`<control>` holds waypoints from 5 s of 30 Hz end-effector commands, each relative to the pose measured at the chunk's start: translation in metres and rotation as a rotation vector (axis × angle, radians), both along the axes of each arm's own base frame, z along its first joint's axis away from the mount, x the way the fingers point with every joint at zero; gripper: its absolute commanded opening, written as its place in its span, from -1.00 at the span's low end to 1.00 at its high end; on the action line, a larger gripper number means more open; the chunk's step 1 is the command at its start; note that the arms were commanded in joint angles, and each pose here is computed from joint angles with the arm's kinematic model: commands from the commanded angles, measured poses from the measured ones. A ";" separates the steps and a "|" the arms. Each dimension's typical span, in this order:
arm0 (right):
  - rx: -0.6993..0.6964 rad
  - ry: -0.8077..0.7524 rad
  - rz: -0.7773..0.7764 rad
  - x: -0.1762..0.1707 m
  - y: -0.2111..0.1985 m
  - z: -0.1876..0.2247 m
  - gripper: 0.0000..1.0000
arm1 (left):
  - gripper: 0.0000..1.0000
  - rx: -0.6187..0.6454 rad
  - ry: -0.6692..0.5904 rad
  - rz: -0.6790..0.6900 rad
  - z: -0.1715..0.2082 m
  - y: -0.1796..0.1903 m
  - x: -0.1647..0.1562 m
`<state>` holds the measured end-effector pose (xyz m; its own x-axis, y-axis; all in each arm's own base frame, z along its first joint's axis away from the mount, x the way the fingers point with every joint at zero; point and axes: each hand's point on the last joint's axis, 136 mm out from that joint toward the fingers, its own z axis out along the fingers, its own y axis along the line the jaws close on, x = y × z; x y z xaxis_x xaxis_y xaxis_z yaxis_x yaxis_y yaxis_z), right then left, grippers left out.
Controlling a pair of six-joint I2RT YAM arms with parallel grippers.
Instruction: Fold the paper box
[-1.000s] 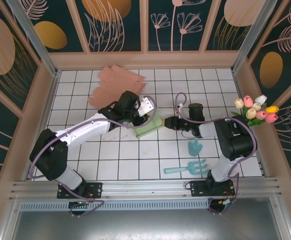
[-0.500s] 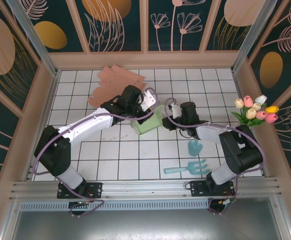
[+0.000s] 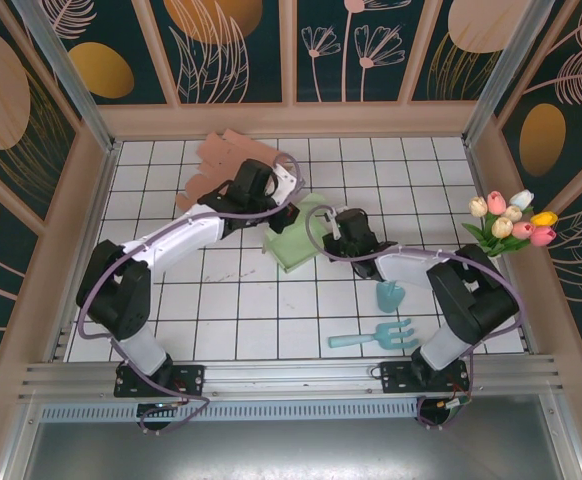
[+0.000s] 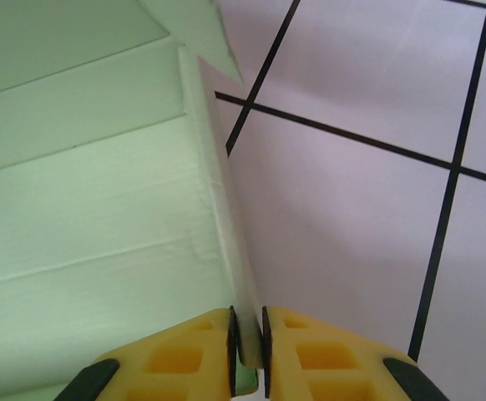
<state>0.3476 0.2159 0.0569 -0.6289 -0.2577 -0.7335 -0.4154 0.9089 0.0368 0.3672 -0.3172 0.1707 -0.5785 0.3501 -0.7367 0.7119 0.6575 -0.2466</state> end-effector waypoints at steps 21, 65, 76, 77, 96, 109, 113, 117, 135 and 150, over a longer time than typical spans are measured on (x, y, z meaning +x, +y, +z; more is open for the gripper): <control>-0.374 -0.106 0.102 -0.005 0.007 -0.006 -0.73 | -0.83 -0.015 0.141 0.202 -0.031 0.038 0.043; 0.019 -0.146 0.243 0.016 0.010 0.119 0.07 | -0.57 -0.215 0.186 -0.069 0.021 0.020 -0.013; 0.021 0.032 0.377 0.016 0.032 0.054 0.03 | -0.59 -0.317 0.177 -0.043 0.046 0.015 -0.010; 0.024 0.042 0.374 0.016 0.033 0.049 0.04 | -0.61 -0.318 0.181 -0.036 0.045 0.015 -0.009; 0.075 0.093 0.212 0.040 0.031 0.024 0.02 | 0.42 -0.371 -0.032 0.599 0.010 0.136 -0.063; 0.115 0.111 0.184 0.044 0.035 0.019 0.00 | 0.97 -0.374 -0.361 0.500 -0.016 0.119 -0.112; 0.105 0.114 0.185 0.044 0.034 0.019 0.00 | 0.95 -0.333 -0.448 0.452 -0.006 0.106 -0.102; 0.102 0.117 0.190 0.043 0.035 0.018 -0.01 | 0.90 -0.290 -0.483 0.391 -0.005 0.087 -0.093; 0.105 0.132 0.215 0.038 0.038 0.016 -0.02 | -0.30 -0.076 -0.543 0.319 -0.024 0.043 -0.048; 0.054 0.064 0.430 0.010 0.046 0.033 -0.03 | -1.00 -0.275 -0.449 0.205 0.004 0.025 -0.075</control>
<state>0.3700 0.2570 0.0788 -0.5852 -0.4142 -0.6971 -0.6818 0.7168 0.1465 0.3046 -0.2864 0.1628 -0.2066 0.0841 -0.9748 0.6018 0.7965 -0.0588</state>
